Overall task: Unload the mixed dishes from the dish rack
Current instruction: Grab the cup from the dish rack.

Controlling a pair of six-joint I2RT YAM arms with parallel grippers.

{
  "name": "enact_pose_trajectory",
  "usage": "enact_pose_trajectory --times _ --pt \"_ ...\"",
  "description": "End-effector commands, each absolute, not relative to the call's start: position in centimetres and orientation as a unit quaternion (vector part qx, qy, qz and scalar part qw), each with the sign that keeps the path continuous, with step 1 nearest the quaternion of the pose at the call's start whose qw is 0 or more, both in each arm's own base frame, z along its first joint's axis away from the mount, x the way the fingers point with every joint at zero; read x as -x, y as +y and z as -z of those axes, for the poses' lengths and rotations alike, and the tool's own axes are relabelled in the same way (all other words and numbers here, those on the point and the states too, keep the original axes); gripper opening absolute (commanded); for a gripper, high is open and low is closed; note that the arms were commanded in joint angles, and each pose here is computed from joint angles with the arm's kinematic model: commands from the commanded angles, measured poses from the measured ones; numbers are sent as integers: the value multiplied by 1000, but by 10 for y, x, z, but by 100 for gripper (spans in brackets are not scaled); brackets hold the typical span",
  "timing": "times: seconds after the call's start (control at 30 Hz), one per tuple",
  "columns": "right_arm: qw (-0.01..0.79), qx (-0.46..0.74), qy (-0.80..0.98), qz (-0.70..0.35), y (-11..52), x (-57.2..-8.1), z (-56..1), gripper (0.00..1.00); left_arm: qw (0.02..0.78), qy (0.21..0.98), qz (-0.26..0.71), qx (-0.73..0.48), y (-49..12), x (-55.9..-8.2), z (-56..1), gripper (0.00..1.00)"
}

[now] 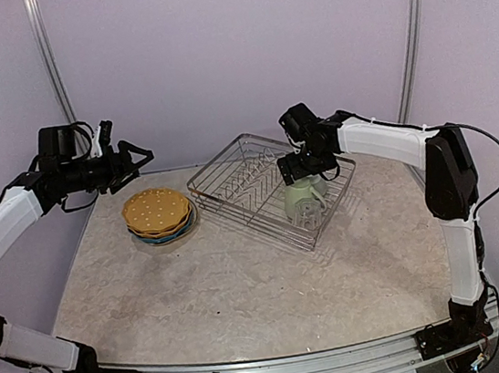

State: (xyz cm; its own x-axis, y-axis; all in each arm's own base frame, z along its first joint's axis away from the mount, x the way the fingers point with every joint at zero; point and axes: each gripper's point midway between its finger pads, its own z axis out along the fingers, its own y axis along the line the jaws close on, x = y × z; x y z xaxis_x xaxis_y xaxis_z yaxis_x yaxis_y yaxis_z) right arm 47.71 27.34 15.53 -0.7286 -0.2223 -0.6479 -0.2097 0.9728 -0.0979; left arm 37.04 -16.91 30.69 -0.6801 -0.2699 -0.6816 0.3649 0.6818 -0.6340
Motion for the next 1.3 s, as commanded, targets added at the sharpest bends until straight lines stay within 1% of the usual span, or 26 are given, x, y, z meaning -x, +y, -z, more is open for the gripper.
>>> enact_pose_trajectory --times 0.0,0.1,0.3,0.47,0.57,0.63,0.9,1.27 --pt "301 126 945 16 271 -468 -124 95 395 825 404 -33 -173 -371 -309 82" --pt "296 132 946 10 274 -464 -120 93 393 825 404 -32 -173 -371 -308 82" --pt "304 134 943 8 275 -463 -126 94 391 825 406 -32 -174 -372 -308 82" --pt "353 130 926 20 276 -469 -168 94 391 825 406 -32 -174 -372 -308 82" --pt "387 127 913 6 281 -469 -199 95 389 826 407 -31 -174 -372 -307 82" --pt "394 129 910 -10 286 -465 -204 95 388 826 408 -31 -174 -372 -307 82" --pt "332 144 932 0 286 -454 -149 95 387 824 412 -32 -176 -371 -308 82" --pt "310 145 940 10 286 -456 -127 94 385 825 413 -30 -176 -371 -307 82"
